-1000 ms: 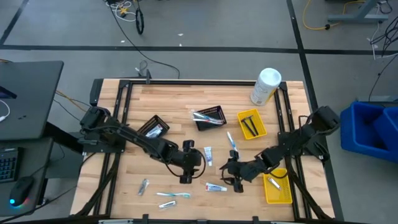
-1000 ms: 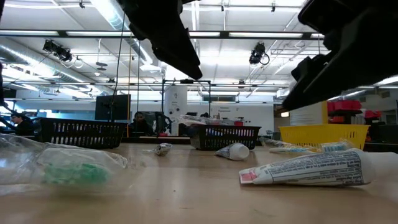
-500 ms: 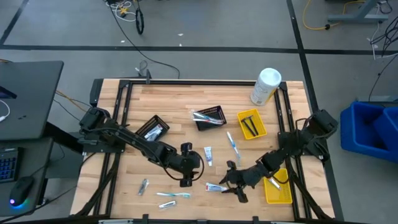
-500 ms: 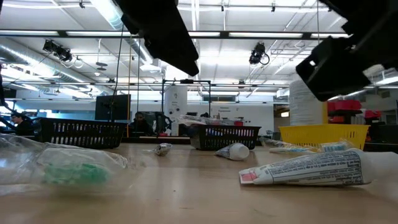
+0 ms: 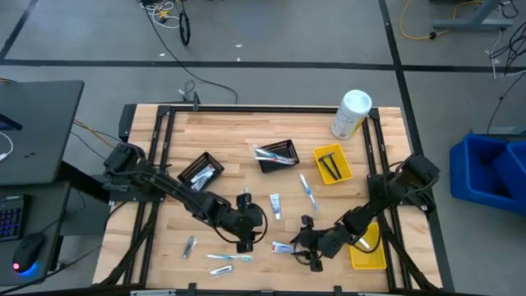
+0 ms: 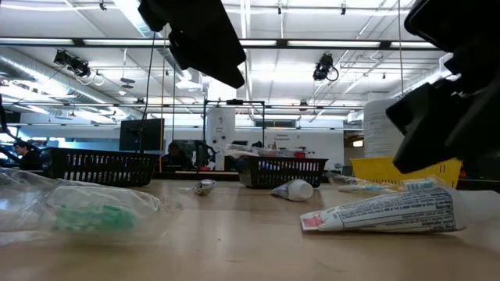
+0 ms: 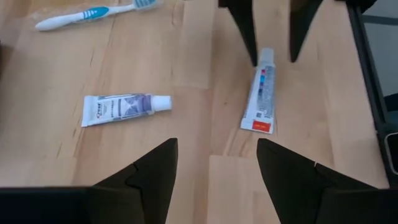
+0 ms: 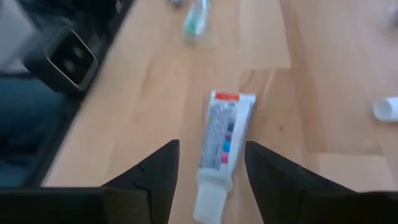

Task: Pick & Place Travel size toiletries
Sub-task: Put the white toothpaste into the left black basket

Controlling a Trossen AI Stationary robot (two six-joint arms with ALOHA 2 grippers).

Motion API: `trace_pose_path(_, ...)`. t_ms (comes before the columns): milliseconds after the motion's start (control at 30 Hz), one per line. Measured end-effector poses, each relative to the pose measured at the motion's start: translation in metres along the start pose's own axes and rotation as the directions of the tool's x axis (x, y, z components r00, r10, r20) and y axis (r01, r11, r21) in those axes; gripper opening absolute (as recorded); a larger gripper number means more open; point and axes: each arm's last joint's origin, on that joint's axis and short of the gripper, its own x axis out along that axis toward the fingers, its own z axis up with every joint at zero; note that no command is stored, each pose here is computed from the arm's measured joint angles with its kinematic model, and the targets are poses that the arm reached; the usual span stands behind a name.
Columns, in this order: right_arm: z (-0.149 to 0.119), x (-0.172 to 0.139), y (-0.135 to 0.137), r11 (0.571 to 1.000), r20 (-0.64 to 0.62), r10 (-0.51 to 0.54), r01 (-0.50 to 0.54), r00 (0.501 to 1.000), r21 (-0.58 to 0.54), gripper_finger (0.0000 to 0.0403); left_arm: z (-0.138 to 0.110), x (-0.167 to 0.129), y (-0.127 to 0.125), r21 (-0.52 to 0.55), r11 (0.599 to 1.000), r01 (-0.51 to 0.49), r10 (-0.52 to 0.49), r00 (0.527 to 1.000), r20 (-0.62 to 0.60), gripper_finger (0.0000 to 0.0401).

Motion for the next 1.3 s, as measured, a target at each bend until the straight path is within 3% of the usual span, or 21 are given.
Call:
trace_pose_path(433,0.003,0.017,-0.004,0.995,-0.137,-0.098,0.097,0.986,-0.010,0.0187,0.002,-0.001,-0.005,-0.010,1.000,0.026,-0.026,0.999,0.037,0.0228)
trace_pose_path(600,0.002,0.018,-0.012,0.992,-0.170,-0.127,0.127,0.977,-0.013,0.0148,0.003,-0.002,-0.008,-0.011,0.999,0.040,-0.039,0.998,0.054,0.0228)
trace_pose_path(733,0.004,0.019,-0.014,0.995,-0.188,-0.089,0.080,0.978,-0.052,0.0107,0.003,-0.002,-0.008,-0.015,0.999,0.039,-0.039,0.998,0.051,0.0228)
trace_pose_path(867,0.005,0.020,-0.015,0.995,-0.188,-0.089,0.079,0.978,-0.061,0.0093,0.003,-0.002,-0.008,-0.044,0.998,0.040,-0.037,0.998,0.052,0.0228)
trace_pose_path(1067,0.018,0.016,-0.018,0.993,-0.123,-0.115,0.110,0.986,-0.047,0.0106,0.004,-0.002,-0.006,-0.087,0.996,-0.006,0.013,0.996,0.084,0.0228)
trace_pose_path(1300,0.044,0.018,-0.023,0.966,-0.018,-0.205,0.199,0.979,-0.166,0.0101,0.000,0.004,-0.004,-0.103,0.995,0.015,-0.002,0.993,0.121,0.0229)
